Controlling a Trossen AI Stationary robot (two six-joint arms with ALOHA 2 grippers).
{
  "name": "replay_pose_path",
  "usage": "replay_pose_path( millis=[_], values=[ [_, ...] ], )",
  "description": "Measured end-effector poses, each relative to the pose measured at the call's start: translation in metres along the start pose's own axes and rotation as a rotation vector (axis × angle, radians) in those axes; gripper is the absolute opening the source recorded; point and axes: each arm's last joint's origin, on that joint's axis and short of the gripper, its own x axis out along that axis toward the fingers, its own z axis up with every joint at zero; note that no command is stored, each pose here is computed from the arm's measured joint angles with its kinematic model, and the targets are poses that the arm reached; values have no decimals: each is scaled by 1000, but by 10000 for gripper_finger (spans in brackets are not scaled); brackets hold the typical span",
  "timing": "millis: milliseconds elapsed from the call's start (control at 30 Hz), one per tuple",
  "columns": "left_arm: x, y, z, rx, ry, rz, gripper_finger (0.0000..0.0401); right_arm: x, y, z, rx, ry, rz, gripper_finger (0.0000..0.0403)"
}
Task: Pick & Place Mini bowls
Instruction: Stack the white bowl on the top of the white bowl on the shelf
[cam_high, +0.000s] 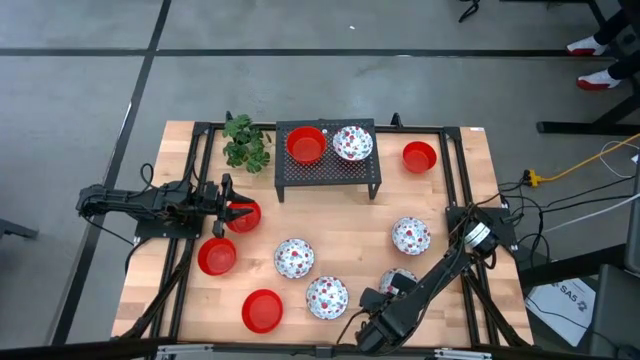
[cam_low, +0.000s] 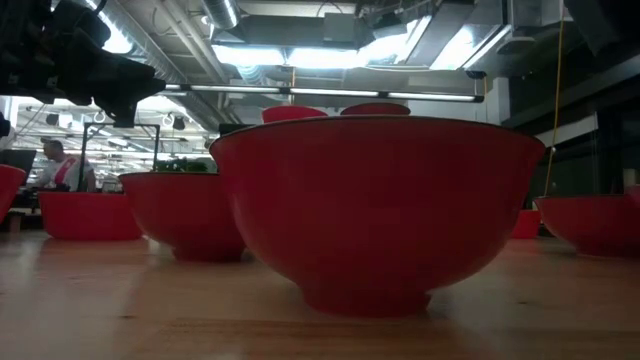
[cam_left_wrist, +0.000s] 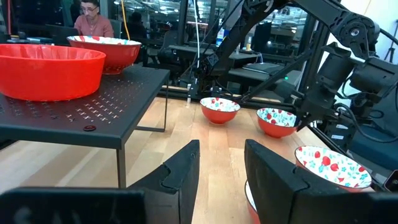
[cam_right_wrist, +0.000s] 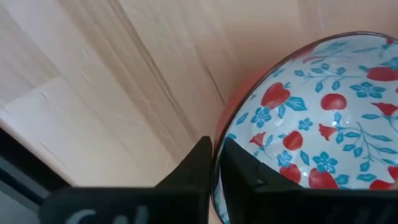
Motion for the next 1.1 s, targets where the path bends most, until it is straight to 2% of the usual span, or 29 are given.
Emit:
replay_pose_path(
  millis=[500, 833, 1100],
  values=[
    [0, 0, 0, 0, 0, 0, 123, -5, -4, 22, -35, -11, 27, 16],
    [0, 0, 0, 0, 0, 0, 123, -42, 2, 33, -69, -114, 94, 13],
    [0, 0, 0, 0, 0, 0, 123, -81, -10, 45, -78, -189, 81, 13]
  ],
)
